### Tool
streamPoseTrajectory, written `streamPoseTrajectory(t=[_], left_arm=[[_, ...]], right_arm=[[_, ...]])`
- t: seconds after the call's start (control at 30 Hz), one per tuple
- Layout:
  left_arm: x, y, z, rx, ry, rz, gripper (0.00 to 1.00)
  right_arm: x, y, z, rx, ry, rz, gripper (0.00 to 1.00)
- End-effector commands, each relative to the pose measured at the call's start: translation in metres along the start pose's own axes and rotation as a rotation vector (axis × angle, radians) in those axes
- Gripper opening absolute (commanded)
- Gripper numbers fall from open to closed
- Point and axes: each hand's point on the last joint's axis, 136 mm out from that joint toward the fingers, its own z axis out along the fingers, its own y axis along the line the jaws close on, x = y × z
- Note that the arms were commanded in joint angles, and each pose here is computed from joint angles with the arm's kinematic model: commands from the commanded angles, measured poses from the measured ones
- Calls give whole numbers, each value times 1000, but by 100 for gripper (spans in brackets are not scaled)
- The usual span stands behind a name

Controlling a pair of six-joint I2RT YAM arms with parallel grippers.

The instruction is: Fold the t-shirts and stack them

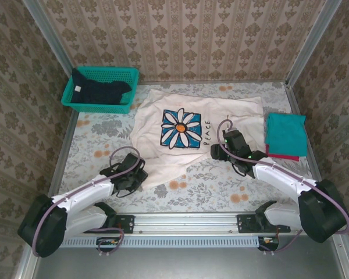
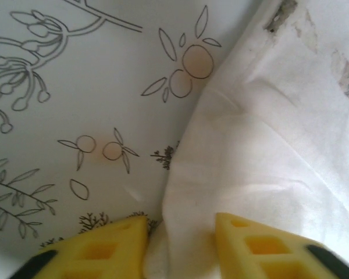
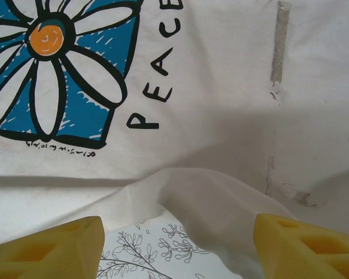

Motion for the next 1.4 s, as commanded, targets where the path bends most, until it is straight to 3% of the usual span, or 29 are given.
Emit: streamPoseTrajectory(t=[0.0,0.1,0.37,0.53,0.73,0.93,1.13,1.37], left_arm=[[-2,-14,5,76,0,-12,20],[-2,-14,5,84,0,-6,0],[-9,-20,-6,112,-25,23,0],[-13,-23,-10,107,-33,43,0],[-16,-23,-9,106,-33,44,0],[-17,-22,-10,104,-34,41,0],[-18,-20,-9,99,-35,42,0],[-19,-19,-9,97,-35,40,0]], right_arm=[[-9,1,-2,-2,-17,23,69],[-9,-3,-5,18,-19,27,69],[4,-59,-27,238,-28,162,68],[48,-119,-42,408,102,432,64],[97,-150,-55,471,214,672,59],[121,-143,-62,459,315,850,50],[119,-119,-57,344,347,972,47],[118,-116,-45,321,360,993,38]])
